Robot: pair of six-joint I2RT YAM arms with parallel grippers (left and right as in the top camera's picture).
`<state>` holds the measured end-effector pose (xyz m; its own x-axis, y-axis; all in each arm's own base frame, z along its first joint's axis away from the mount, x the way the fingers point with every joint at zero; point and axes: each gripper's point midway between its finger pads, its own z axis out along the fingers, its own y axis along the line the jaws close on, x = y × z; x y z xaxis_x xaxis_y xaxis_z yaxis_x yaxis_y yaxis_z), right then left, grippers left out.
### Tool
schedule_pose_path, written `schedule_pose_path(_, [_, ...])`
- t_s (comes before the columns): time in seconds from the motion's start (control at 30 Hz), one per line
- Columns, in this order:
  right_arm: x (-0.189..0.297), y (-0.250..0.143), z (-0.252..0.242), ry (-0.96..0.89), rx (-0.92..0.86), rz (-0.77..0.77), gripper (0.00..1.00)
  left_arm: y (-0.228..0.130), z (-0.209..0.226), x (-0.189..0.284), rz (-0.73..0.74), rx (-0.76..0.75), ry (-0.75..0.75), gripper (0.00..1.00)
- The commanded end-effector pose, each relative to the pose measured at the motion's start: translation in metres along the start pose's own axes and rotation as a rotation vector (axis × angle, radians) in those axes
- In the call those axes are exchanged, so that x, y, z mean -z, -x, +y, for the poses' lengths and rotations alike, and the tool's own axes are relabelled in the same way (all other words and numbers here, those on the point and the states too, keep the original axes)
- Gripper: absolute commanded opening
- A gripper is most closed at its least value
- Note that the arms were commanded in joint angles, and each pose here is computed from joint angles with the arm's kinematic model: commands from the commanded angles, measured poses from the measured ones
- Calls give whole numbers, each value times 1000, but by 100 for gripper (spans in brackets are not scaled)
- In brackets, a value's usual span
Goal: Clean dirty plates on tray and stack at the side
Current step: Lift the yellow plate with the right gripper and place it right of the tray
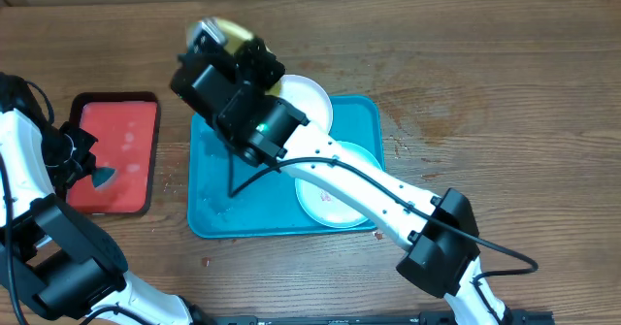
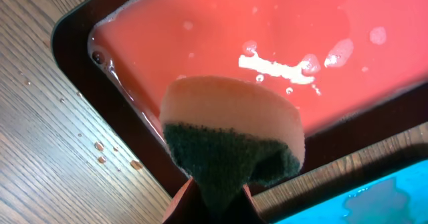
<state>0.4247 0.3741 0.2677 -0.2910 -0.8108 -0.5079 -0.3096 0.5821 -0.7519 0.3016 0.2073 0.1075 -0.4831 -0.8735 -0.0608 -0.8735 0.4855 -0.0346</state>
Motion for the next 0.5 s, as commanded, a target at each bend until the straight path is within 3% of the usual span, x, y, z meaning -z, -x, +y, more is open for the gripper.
schedule_pose_path(0.0, [4,7,17,119,136,-56,4,6,0,3,-16,-16,-4,4])
schedule_pose_path(0.1, [10,13,-33,-157,-2,-22,4,6,0,3,-16,-16,-4,4])
schedule_pose_path(0.17, [16,20,-47,-234,-95,-37,4,6,0,3,-16,-16,-4,4])
schedule_pose_path(0.23, [13,25,-20,-95,-35,-77,4,6,0,3,-16,-16,-4,4])
schedule_pose_path(0.33, [10,8,51,325,173,-106,4,5,0,3,-15,-16,-4,4])
schedule_pose_path(0.47, [-23,-16,7,317,-289,25,4,5,0,3,-11,-16,-4,4])
